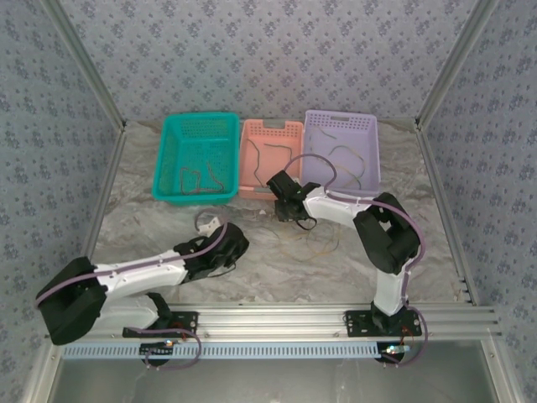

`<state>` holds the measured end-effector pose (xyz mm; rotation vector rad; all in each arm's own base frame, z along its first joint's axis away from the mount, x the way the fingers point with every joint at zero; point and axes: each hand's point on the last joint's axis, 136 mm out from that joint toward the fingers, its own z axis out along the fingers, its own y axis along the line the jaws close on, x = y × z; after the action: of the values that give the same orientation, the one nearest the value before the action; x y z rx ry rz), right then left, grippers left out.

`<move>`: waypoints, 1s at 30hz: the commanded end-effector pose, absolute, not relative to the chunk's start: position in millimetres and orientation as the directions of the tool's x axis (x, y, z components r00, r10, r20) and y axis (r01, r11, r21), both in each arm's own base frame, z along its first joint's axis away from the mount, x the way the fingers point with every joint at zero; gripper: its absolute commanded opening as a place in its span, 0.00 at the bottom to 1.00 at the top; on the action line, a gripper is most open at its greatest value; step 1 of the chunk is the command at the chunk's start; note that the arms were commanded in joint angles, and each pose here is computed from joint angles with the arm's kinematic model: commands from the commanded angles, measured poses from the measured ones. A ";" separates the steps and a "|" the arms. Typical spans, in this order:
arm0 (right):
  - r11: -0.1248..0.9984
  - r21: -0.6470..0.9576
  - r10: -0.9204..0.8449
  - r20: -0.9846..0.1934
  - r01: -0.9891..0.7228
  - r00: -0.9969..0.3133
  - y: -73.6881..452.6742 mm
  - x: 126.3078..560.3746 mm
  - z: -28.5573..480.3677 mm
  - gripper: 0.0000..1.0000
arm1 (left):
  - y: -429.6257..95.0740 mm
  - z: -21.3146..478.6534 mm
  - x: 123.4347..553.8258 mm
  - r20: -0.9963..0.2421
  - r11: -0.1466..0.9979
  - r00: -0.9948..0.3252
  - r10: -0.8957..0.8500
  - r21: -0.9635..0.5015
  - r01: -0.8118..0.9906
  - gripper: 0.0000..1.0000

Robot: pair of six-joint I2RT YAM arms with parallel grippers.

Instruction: Untangle the cables

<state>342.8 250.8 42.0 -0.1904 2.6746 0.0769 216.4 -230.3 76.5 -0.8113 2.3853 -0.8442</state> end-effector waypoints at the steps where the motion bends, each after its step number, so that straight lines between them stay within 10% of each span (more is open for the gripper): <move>1: 0.990 -0.001 -0.126 -0.449 -0.140 -0.885 252.2 342.2 41.2 0.36 | -210.1 74.5 210.9 -0.282 0.666 -0.691 -0.666 -0.642 -0.380 0.00; 19: 0.995 -0.061 -0.094 -0.408 -0.075 -0.908 247.2 317.0 18.0 0.33 | -199.3 78.9 205.6 -0.289 0.659 -0.680 -0.674 -0.652 -0.376 0.00; 30: 0.995 -0.088 -0.080 -0.442 -0.046 -0.894 239.3 318.5 21.0 0.04 | -199.2 85.0 202.5 -0.301 0.664 -0.682 -0.667 -0.654 -0.362 0.00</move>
<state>323.0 253.6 22.4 -0.1096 2.6783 -0.0251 203.5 -204.8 82.4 -0.8069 2.3648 -0.7930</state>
